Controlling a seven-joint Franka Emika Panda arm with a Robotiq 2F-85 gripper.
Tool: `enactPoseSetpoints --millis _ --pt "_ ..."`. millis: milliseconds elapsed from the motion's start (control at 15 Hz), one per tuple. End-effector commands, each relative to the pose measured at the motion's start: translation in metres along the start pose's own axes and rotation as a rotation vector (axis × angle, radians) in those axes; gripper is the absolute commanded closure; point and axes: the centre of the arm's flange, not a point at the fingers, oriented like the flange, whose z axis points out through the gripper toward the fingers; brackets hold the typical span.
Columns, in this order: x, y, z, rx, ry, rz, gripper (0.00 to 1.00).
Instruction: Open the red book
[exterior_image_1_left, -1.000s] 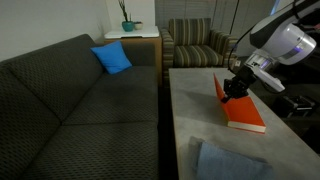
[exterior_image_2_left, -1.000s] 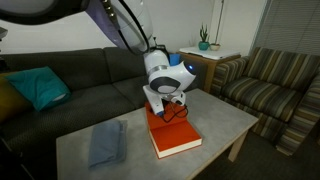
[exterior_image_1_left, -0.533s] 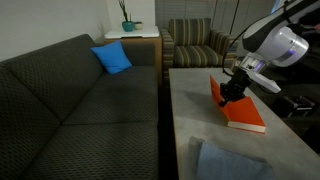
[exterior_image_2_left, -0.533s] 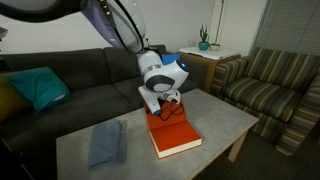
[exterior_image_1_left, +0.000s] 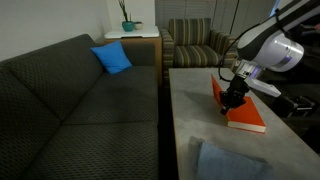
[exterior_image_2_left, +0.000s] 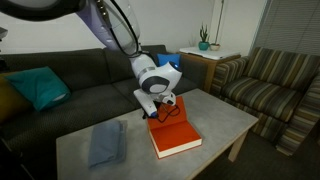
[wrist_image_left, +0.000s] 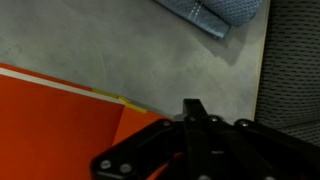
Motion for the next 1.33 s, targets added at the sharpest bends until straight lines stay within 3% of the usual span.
enactPoseSetpoints --millis 0,467,933,1267 --pt "0.055 0.016 0.035 -0.042 -0.012 0.003 1.00" --pt "0.050 0.027 0.025 -0.086 -0.016 -0.005 1.00" --pt "0.052 0.035 0.004 -0.266 0.019 -0.069 1.00" --pt "0.064 0.024 -0.016 -0.105 0.097 -0.031 1.00"
